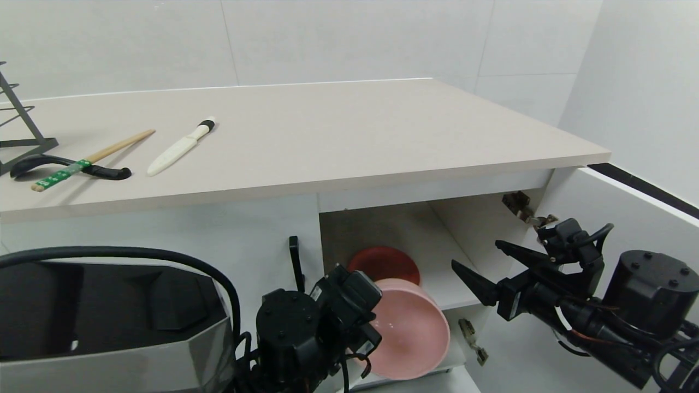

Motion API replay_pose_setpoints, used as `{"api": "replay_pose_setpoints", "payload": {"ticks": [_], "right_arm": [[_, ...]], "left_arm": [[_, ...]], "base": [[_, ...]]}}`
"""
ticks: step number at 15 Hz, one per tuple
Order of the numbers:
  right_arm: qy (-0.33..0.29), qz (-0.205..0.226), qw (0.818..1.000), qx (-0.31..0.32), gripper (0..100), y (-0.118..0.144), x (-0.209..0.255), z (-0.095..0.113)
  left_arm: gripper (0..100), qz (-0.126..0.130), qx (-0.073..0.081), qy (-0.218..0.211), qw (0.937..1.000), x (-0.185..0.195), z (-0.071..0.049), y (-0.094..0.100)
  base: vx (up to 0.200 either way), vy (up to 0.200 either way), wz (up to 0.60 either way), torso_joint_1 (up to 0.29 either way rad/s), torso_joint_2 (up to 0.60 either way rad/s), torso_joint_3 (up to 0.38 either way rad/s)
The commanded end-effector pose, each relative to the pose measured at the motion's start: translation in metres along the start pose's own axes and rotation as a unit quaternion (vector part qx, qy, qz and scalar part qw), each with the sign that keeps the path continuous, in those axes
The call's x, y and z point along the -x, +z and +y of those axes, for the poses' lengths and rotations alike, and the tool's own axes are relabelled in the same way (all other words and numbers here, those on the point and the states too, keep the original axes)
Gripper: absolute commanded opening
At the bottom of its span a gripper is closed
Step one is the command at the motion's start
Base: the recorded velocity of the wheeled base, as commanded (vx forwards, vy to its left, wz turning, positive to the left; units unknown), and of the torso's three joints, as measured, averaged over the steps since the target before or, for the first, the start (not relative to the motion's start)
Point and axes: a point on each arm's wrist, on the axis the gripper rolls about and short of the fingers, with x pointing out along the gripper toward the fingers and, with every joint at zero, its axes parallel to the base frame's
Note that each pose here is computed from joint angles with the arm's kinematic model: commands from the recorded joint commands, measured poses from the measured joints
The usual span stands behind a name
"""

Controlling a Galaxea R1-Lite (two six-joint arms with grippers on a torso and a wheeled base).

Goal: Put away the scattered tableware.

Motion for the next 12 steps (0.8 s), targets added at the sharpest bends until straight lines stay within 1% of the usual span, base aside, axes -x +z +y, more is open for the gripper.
{"api": "replay_pose_setpoints", "payload": {"ticks": [1, 3, 5, 6, 7, 8, 9, 10, 11, 12], "right_arm": [[0.003, 0.001, 1.0, 0.0, 100, -0.001, 0.0, 0.001], [0.005, 0.001, 1.0, 0.001, 100, -0.001, 0.0, 0.002], [0.004, 0.0, 1.0, 0.001, 100, 0.0, 0.001, 0.002], [0.006, 0.001, 1.0, 0.001, 100, -0.001, 0.001, 0.003], [0.005, 0.002, 1.0, 0.001, 100, -0.001, 0.001, 0.002], [0.005, 0.002, 1.0, 0.0, 100, -0.001, 0.001, 0.002], [0.005, 0.003, 1.0, 0.001, 100, -0.001, 0.001, 0.002], [0.008, 0.005, 1.0, 0.0, 100, -0.002, 0.001, 0.004], [0.008, 0.007, 1.0, 0.0, 100, -0.003, 0.0, 0.004], [0.006, 0.006, 1.0, -0.001, 100, -0.003, 0.0, 0.003]], "left_arm": [[0, -0.003, 0.008, 0.039, 0.9992, -0.025, -0.007, -0.003], [0, -0.011, 0.017, 0.075, 0.9969, -0.044, -0.01, -0.003], [0, -0.01, 0.02, 0.092, 0.9955, -0.05, -0.011, -0.005], [0, -0.013, 0.028, 0.117, 0.9927, -0.062, -0.01, -0.006], [0, -0.024, 0.037, 0.133, 0.9902, -0.07, -0.008, -0.002], [0, -0.034, 0.048, 0.145, 0.9877, -0.075, -0.003, 0.002], [0, -0.039, 0.051, 0.148, 0.9869, -0.076, -0.001, 0.004], [0, -0.056, 0.07, 0.158, 0.9833, -0.081, 0.005, 0.011], [0, -0.07, 0.091, 0.156, 0.9811, -0.081, 0.008, 0.017], [0, -0.074, 0.099, 0.155, 0.9802, -0.08, 0.009, 0.02]], "base": [[0.0, 0.0, 0.0, 0.0, 0.0, 0.0], [0.0, 0.0, 0.0, 0.0, 0.0, 0.0], [0.0, 0.0, 0.0, 0.0, 0.0, 0.0], [0.0, 0.0, 0.0, 0.0, 0.0, 0.0], [0.0, 0.0, 0.0, 0.0, 0.0, 0.0], [0.0, 0.0, 0.0, 0.0, 0.0, 0.0], [0.0, 0.0, 0.0, 0.0, 0.0, 0.0], [0.0, 0.0, 0.0, 0.0, 0.0, 0.0], [0.0, 0.0, 0.0, 0.0, 0.0, 0.0], [0.0, 0.0, 0.0, 0.0, 0.0, 0.0]]}}
